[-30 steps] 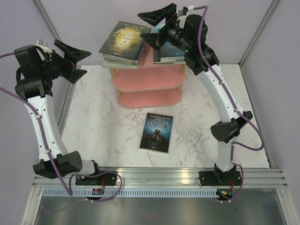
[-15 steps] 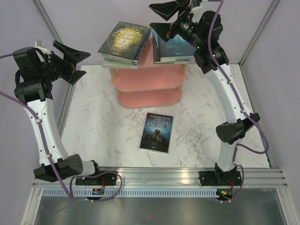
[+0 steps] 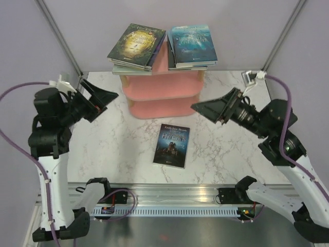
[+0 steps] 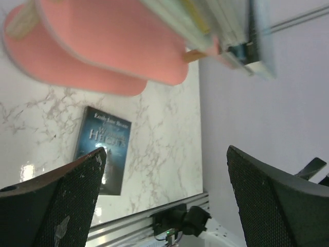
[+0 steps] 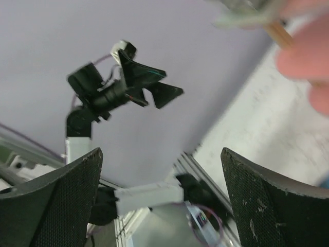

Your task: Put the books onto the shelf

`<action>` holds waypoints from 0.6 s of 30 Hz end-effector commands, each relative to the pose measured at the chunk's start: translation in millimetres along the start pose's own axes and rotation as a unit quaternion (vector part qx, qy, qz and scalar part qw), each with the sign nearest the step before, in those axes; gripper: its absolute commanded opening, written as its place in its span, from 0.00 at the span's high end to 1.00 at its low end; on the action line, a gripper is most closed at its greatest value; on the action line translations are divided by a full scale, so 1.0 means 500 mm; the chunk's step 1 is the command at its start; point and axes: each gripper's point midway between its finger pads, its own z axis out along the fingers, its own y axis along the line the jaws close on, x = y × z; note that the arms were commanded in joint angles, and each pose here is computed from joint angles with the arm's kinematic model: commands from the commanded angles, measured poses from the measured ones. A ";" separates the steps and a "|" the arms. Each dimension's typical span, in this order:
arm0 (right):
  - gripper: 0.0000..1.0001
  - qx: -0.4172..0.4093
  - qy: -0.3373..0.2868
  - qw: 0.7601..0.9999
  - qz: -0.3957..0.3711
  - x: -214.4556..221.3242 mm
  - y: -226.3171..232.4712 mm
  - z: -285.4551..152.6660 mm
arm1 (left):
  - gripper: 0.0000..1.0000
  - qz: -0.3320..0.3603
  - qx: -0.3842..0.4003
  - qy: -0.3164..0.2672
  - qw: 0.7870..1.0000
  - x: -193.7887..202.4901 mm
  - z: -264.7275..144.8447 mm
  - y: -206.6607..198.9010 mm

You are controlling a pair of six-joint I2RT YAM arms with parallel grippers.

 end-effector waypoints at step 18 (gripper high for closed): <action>0.03 0.458 0.165 0.855 0.181 0.479 -0.717 -0.236 | 0.00 -0.015 -0.090 0.341 0.936 0.528 0.300 0.401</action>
